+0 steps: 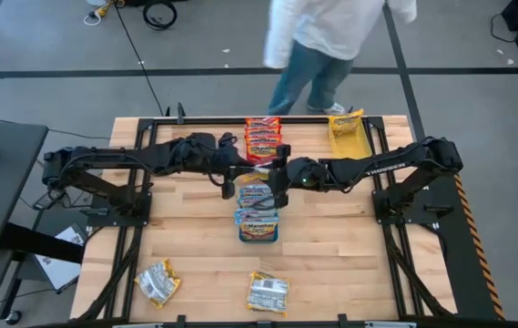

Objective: Sort Maruchan noodles
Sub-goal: Put the yellow noodle pack into the yellow bin

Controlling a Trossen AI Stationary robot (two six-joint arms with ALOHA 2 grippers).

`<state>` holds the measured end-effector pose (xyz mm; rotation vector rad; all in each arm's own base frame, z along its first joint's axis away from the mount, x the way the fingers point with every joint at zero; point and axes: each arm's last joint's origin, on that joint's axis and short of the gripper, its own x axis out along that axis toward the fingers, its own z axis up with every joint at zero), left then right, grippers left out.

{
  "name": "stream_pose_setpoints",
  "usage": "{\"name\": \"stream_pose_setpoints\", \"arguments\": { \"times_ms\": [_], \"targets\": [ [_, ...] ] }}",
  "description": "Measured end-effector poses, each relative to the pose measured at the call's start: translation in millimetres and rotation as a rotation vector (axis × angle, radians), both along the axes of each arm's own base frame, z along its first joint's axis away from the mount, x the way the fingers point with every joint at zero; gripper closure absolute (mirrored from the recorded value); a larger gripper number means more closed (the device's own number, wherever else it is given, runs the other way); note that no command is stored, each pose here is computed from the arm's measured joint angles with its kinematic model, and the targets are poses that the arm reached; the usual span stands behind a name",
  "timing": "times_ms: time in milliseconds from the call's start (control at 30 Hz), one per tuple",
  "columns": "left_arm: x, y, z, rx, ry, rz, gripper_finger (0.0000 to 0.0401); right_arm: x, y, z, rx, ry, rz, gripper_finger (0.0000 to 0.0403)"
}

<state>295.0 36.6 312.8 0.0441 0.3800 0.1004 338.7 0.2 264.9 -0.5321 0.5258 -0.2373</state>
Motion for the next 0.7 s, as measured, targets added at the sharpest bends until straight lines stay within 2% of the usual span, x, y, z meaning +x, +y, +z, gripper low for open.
{"name": "stream_pose_setpoints", "arguments": {
  "times_ms": [100, 233, 333, 433, 533, 700],
  "targets": [
    [-6, -1, 11, 0.005, -0.048, -0.007, 0.0311, -1, -6, -2, 0.042, 0.008, -0.014, 0.0274],
    [-19, -3, 23, 0.009, -0.079, -0.01, 0.0267, -3, -10, -4, 0.071, 0.029, -0.03, 0.0276],
    [-43, -6, 39, 0.01, -0.097, -0.019, 0.0246, -14, -14, 2, 0.076, 0.069, -0.076, 0.0276],
    [-74, -14, 51, 0.009, -0.083, -0.039, 0.024, -41, -21, 16, 0.057, 0.138, -0.17, 0.0276],
    [-98, -25, 57, 0.023, -0.064, -0.088, 0.0243, -79, -33, 35, 0.079, 0.191, -0.264, 0.0276],
    [-111, -42, 39, 0.037, -0.092, -0.187, 0.0247, -158, -57, 48, 0.139, 0.374, -0.477, 0.0276]
  ]
}}
